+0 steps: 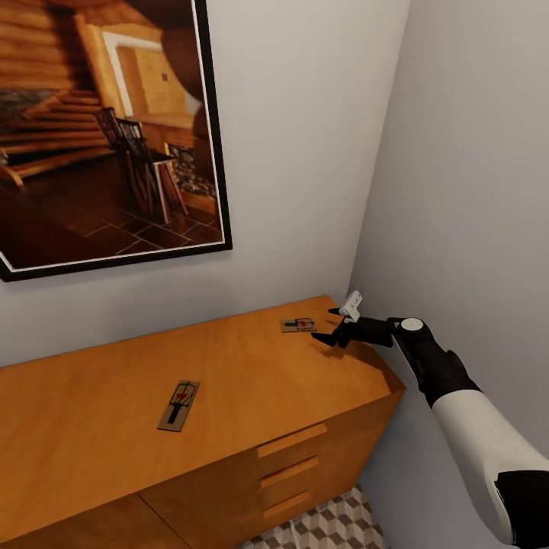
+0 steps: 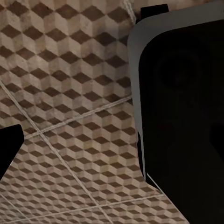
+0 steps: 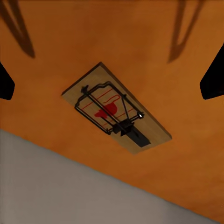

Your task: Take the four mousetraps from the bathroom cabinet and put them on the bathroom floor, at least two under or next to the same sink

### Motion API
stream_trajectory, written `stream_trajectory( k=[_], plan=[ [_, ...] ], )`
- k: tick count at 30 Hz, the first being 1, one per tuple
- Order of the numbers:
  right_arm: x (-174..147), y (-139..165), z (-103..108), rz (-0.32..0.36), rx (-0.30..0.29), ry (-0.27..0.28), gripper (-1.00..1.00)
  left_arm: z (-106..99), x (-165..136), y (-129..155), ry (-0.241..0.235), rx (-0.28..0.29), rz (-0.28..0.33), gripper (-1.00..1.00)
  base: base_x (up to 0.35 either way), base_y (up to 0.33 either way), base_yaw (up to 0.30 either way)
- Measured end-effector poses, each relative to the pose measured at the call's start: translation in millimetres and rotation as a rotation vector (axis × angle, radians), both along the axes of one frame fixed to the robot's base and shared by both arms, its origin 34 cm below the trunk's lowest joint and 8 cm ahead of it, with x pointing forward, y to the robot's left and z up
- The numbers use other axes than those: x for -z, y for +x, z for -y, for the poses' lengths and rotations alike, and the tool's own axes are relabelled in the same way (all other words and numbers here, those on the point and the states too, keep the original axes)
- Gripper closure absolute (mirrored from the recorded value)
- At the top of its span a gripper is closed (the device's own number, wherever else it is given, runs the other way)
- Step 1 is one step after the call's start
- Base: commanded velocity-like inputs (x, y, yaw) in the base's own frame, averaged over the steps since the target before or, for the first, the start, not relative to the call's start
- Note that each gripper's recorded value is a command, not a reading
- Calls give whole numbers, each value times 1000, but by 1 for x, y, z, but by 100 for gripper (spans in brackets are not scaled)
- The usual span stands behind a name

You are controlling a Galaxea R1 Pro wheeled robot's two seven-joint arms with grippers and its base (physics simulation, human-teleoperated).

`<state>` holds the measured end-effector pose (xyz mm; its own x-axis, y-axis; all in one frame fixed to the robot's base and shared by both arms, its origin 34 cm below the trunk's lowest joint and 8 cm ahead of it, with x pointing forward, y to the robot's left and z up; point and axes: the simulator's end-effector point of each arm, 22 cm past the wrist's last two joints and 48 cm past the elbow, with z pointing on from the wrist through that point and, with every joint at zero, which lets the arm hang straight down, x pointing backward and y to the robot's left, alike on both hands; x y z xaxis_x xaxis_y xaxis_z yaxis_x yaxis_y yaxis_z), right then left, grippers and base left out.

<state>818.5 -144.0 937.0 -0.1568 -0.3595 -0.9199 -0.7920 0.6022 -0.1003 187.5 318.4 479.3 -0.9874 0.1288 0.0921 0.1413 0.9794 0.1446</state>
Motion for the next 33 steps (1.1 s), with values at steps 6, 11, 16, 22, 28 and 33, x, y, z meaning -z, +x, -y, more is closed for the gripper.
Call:
stream_trajectory(
  k=[6, 11, 16, 22, 28, 33],
  plan=[
    [0, 0, 0, 1, 1, 0, -100, 0, 0, 0, 0, 0, 0, -100, 74, 0, 0],
    [0, 0, 0, 1, 1, 0, -100, 9, 1, -3, -15, -1, -5, -100, 78, 0, 0],
    [0, 0, 0, 1, 1, 0, -100, 11, 1, -7, -19, -1, -10, -100, 15, 0, 0],
    [0, 0, 0, 0, 1, 0, -100, 12, 0, -13, -19, -1, -18, -100, 3, 0, 0],
    [0, 0, 0, 0, 2, 0, -100, 12, 0, -15, -19, -1, -20, -100, 0, 0, 0],
    [0, 0, 0, -1, 3, 0, -100, 12, 0, -16, -19, -1, -21, -100, 0, 0, 0]
  ],
)
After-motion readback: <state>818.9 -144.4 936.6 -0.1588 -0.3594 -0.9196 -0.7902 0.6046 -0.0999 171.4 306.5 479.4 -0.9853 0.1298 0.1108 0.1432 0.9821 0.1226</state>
